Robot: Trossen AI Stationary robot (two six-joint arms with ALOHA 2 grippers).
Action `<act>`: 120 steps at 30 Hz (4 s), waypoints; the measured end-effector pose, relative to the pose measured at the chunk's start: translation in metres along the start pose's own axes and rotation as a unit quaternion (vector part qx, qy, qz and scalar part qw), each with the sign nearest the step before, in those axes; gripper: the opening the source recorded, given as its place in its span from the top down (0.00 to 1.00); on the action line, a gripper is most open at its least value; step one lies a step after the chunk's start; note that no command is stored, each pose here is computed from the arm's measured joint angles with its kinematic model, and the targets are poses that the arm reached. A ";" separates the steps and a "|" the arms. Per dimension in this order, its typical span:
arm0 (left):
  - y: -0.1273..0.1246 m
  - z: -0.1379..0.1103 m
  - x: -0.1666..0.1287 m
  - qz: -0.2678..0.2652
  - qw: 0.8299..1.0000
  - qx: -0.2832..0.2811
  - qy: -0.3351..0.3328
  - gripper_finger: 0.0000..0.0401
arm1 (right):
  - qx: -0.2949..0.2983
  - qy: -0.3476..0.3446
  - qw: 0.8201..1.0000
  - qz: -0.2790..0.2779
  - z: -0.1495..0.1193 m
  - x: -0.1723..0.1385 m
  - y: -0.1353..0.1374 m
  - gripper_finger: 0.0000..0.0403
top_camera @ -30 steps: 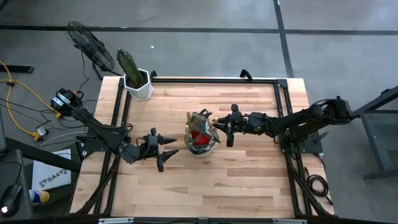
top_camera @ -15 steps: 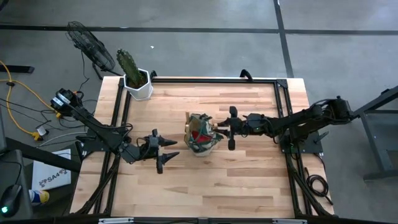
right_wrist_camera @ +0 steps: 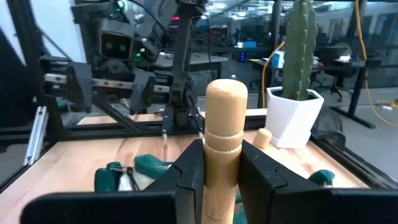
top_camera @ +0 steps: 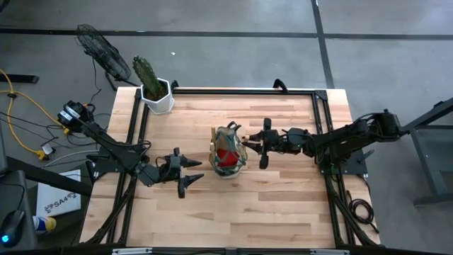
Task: Pick & Place Garden tools in Gardening bag
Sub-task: Put the brown hand rake into the gardening bag
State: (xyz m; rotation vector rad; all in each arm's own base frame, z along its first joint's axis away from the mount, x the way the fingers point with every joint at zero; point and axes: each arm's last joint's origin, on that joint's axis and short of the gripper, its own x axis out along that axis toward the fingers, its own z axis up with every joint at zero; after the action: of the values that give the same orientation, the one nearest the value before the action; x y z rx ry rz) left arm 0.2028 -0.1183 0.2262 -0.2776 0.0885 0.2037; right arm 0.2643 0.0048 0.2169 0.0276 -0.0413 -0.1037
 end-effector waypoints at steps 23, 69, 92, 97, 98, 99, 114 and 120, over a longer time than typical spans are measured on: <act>0.000 -0.001 0.000 -0.001 1.000 -0.012 0.005 0.44 | 0.006 0.043 0.999 -0.033 -0.008 -0.001 -0.002 0.85; 0.001 -0.001 0.000 0.002 1.000 -0.016 0.004 0.44 | 0.031 0.042 0.999 0.000 -0.008 0.001 -0.005 0.85; 0.000 -0.001 0.000 0.001 1.000 -0.016 0.005 0.44 | 0.019 0.054 0.996 -0.071 -0.025 0.009 -0.010 0.83; 0.000 -0.001 0.000 0.000 1.000 -0.016 0.006 0.44 | 0.006 0.058 0.995 -0.075 -0.026 0.009 -0.010 0.82; 0.000 -0.001 0.000 0.000 1.000 -0.016 0.006 0.44 | 0.003 0.059 0.995 -0.074 -0.026 0.009 -0.010 0.82; 0.000 -0.001 0.000 0.000 1.000 -0.017 0.006 0.44 | 0.001 0.059 0.996 -0.073 -0.026 0.009 -0.010 0.81; 0.000 -0.001 0.000 -0.001 1.000 -0.019 0.006 0.44 | 0.004 0.054 0.997 -0.063 -0.025 0.008 -0.010 0.73; 0.000 -0.001 0.000 -0.001 1.000 -0.019 0.007 0.44 | 0.009 0.036 0.999 -0.029 -0.020 0.008 -0.008 0.63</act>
State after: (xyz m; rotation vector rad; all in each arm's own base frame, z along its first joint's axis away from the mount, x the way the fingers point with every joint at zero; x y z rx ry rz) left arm 0.2027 -0.1182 0.2247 -0.3162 0.0977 0.2027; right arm 0.2726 -0.0031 0.1971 0.0504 0.0306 -0.1601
